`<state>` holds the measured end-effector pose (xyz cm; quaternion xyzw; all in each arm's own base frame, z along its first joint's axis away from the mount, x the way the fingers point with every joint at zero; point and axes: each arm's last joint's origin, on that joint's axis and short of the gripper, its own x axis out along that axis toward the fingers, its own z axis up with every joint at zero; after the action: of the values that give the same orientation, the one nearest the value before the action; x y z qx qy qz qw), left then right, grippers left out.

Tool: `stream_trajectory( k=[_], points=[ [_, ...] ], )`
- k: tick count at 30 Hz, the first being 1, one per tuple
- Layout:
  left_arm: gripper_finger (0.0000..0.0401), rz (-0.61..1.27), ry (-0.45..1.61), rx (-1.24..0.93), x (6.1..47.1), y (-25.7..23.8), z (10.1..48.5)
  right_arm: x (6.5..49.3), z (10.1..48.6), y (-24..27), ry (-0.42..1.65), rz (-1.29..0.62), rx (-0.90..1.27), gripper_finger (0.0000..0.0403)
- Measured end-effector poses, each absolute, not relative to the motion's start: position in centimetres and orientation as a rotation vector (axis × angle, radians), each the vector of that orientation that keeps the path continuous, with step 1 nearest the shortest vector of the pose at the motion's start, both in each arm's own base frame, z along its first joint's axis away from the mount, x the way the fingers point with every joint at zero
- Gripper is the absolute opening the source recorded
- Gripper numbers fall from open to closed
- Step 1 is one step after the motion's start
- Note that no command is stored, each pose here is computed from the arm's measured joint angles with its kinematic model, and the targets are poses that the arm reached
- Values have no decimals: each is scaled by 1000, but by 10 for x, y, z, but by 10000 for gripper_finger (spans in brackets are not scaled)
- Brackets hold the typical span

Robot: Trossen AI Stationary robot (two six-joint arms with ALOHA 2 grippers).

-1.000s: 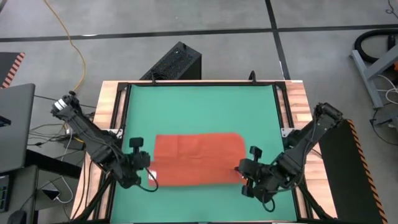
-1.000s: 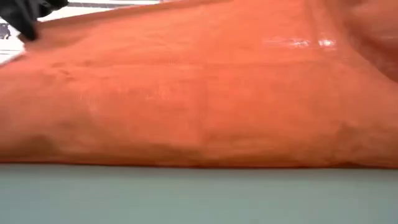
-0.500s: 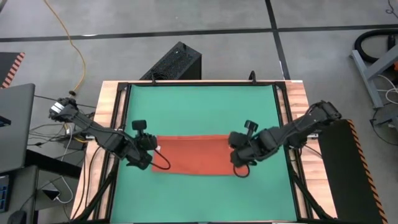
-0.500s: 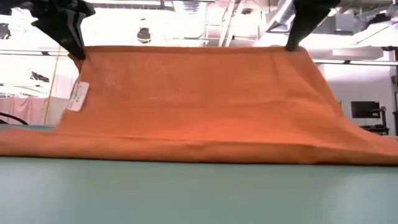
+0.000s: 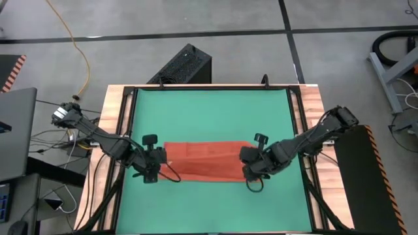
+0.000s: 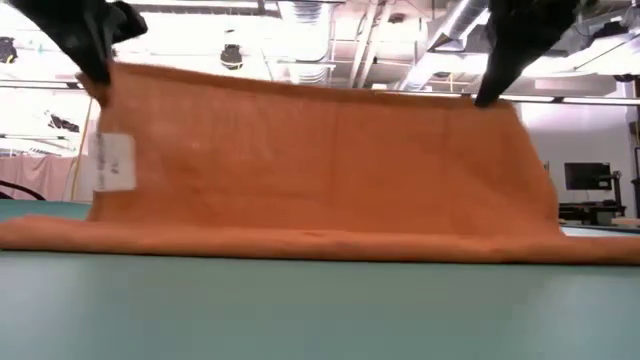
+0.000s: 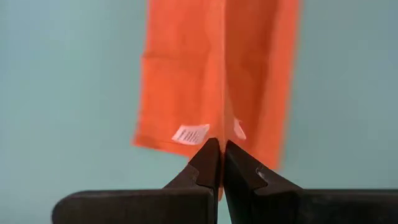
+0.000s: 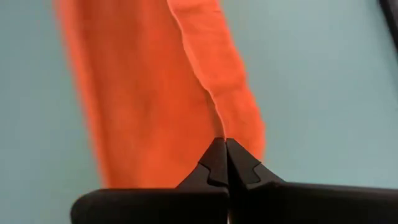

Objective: Roll towel
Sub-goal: Fold the orange towel

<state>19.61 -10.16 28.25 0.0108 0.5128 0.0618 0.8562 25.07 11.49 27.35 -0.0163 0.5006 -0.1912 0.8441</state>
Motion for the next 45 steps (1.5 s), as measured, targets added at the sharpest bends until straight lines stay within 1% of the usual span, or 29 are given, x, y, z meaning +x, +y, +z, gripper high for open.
stream_trajectory(
  k=[7, 11, 15, 18, 22, 27, 35, 45],
  points=[
    [0, 61, 963, -76, 190, -126, 315, 243, 298, 144, 978, -305, 4, 3],
    [0, 48, 914, -104, 185, -135, 327, 239, 300, 152, 966, -293, 33, 2],
    [0, 39, 898, -174, 181, -143, 330, 233, 301, 161, 957, -282, 60, 2],
    [0, 34, 904, -179, 179, -148, 329, 228, 300, 168, 952, -274, 84, 2],
    [0, 68, 876, -124, 178, -148, 325, 225, 301, 172, 946, -272, 90, 2],
    [0, 134, 855, -39, 179, -142, 316, 230, 301, 165, 933, -309, 89, 2],
    [0, 185, 896, -19, 183, -133, 299, 239, 300, 151, 945, -340, 60, 2],
    [0, 238, 950, 14, 184, -124, 275, 244, 263, 124, 1027, -452, 40, 2]
  ],
)
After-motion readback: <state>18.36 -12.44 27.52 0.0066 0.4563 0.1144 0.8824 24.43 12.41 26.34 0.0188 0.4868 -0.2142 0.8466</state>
